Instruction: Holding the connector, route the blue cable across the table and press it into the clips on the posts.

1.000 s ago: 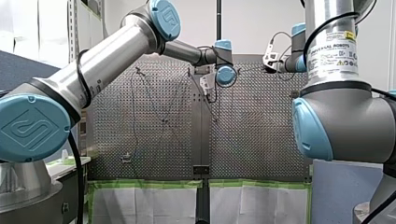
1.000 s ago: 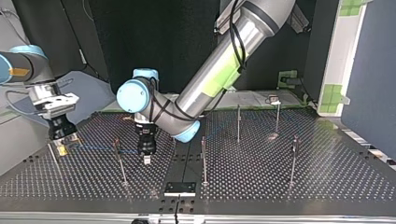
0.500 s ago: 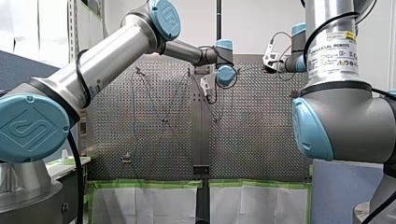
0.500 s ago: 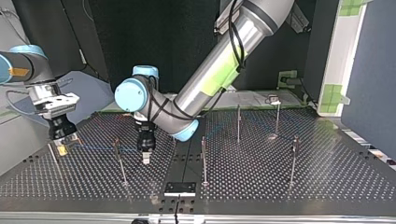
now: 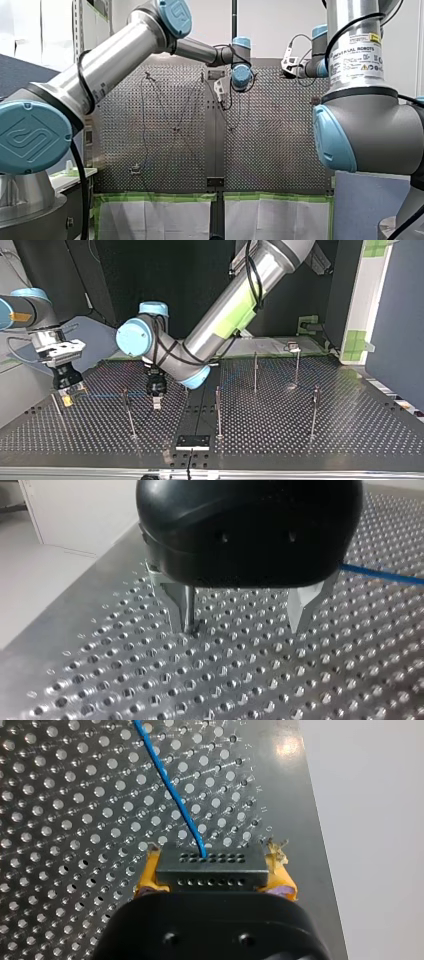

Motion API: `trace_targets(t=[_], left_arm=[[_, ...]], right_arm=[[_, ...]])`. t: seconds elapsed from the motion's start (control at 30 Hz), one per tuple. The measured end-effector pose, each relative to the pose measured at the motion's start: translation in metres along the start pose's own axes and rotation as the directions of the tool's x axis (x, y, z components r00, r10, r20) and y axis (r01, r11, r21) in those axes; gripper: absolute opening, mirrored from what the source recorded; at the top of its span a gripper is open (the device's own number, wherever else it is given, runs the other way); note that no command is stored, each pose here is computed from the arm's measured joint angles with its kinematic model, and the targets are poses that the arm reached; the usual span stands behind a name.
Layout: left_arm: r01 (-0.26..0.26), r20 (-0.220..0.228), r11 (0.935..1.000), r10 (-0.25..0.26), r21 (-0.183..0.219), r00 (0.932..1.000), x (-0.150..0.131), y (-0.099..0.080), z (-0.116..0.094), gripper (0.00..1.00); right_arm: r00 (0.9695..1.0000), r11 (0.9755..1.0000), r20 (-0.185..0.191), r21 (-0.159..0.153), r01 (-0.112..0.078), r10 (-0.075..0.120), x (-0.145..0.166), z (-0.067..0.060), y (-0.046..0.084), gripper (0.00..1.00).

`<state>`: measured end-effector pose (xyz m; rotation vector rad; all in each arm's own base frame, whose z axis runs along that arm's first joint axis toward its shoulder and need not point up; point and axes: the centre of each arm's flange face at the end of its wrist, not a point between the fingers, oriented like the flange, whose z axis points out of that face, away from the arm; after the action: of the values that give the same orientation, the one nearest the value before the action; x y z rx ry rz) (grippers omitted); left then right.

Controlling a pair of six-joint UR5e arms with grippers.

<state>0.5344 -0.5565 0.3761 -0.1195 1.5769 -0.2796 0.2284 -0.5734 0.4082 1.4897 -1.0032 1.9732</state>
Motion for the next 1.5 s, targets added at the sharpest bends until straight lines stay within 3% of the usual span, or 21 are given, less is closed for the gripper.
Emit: trace_targets(t=[0.1,0.3,0.57,0.73,0.97,1.1,1.33,1.5], left_arm=[[-0.011,-0.014,0.9999,0.011,0.013,0.9998,-0.005,-0.004,-0.013,1.00],[-0.003,-0.001,0.9956,0.003,0.093,1.0000,-0.021,-0.020,-0.039,1.00],[0.030,0.038,0.9783,-0.039,0.205,0.9985,-0.047,-0.032,-0.066,1.00],[0.066,0.079,0.9773,-0.083,0.201,0.9934,-0.067,-0.025,-0.073,1.00],[0.125,0.159,0.9823,-0.147,0.140,0.9763,-0.097,-0.002,-0.083,1.00],[0.152,0.194,0.9799,-0.175,0.129,0.9652,-0.111,0.004,-0.094,1.00],[0.192,0.240,0.9685,-0.226,0.159,0.9440,-0.132,0.009,-0.115,1.00],[0.246,0.271,0.9522,-0.289,0.181,0.9184,-0.148,0.017,-0.128,1.00]], right_arm=[[1.0000,1.0000,-0.001,-0.001,0.001,-0.001,0.000,0.000,0.001,0.00],[1.0000,1.0000,-0.001,0.000,0.002,-0.002,0.000,0.000,0.000,0.00],[1.0000,1.0000,0.000,0.001,0.001,-0.001,0.000,0.000,-0.001,0.00],[1.0000,1.0000,0.003,0.004,-0.001,0.001,-0.001,0.000,-0.003,0.00],[1.0000,1.0000,0.009,0.006,0.002,-0.002,-0.002,0.001,-0.006,0.00],[0.9999,1.0000,0.012,0.008,0.003,-0.003,-0.003,0.001,-0.007,0.00],[0.9999,1.0000,0.010,0.006,0.006,-0.006,-0.002,0.001,-0.007,0.00],[0.9999,1.0000,0.011,0.005,0.008,-0.008,-0.003,0.001,-0.007,0.00]])
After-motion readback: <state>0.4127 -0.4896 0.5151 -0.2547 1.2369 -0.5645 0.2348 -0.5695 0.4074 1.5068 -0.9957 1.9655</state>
